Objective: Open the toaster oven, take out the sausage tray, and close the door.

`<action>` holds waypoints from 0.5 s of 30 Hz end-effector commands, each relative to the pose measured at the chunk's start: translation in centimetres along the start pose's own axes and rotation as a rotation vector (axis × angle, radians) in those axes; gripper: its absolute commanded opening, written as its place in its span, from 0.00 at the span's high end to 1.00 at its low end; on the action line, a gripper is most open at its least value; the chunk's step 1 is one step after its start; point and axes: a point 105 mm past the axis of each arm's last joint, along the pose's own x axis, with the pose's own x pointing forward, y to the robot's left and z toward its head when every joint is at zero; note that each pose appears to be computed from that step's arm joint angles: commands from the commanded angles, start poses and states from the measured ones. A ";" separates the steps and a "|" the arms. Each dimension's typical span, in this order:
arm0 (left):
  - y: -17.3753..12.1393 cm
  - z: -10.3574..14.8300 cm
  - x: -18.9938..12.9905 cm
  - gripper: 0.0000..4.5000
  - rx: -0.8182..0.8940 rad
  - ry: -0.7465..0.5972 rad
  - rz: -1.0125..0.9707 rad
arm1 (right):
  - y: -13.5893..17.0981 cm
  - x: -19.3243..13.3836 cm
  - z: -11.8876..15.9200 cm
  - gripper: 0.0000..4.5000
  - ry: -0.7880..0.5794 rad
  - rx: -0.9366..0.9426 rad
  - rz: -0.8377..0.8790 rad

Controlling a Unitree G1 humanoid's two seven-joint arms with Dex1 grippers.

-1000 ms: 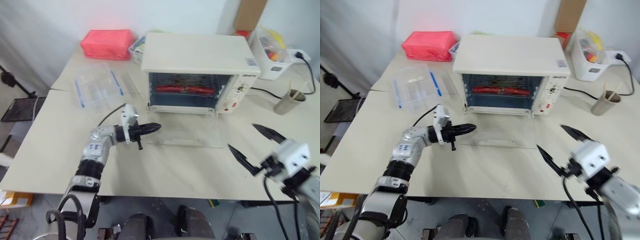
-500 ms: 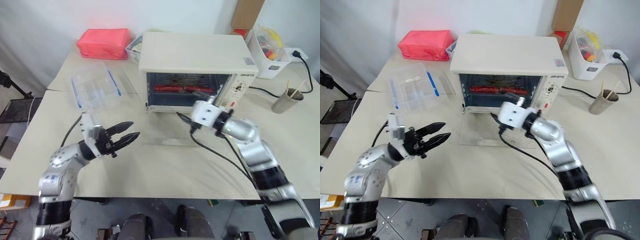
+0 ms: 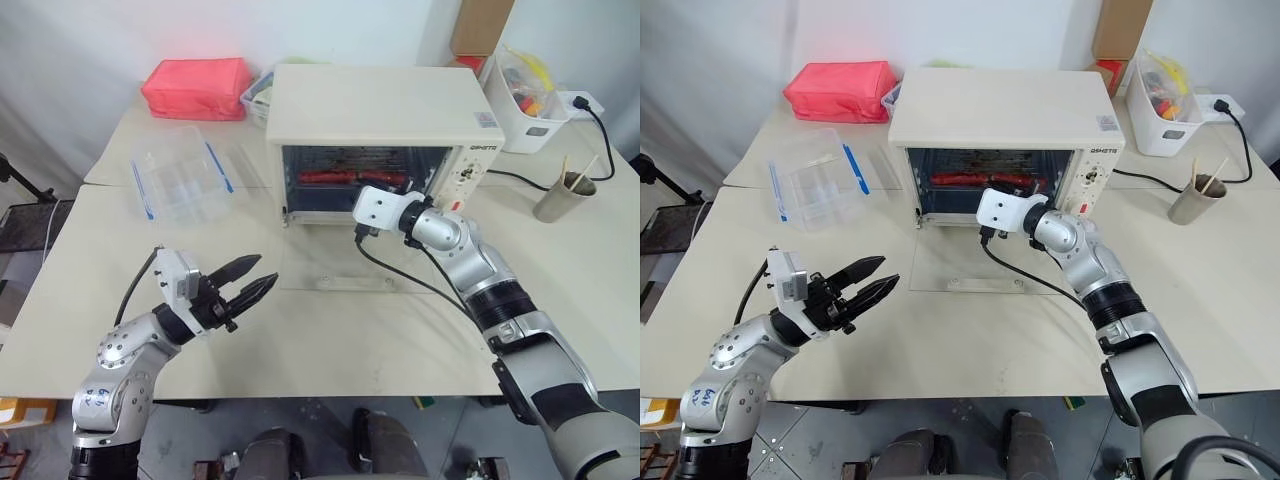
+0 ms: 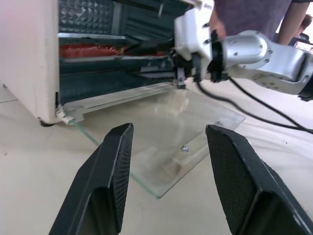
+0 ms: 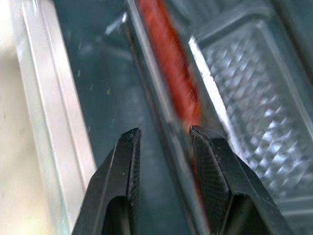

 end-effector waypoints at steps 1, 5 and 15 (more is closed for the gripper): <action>-0.3 1.2 0.4 0.44 0.032 -0.044 -0.019 | -1.0 0.4 0.6 0.64 -0.017 -0.024 -0.038; -0.3 1.5 1.3 0.44 0.038 -0.055 -0.050 | -1.0 0.6 0.1 0.72 -0.004 -0.024 -0.051; 2.3 3.4 6.9 0.44 0.043 -0.107 -0.148 | -2.4 1.0 0.2 1.00 0.007 -0.084 -0.117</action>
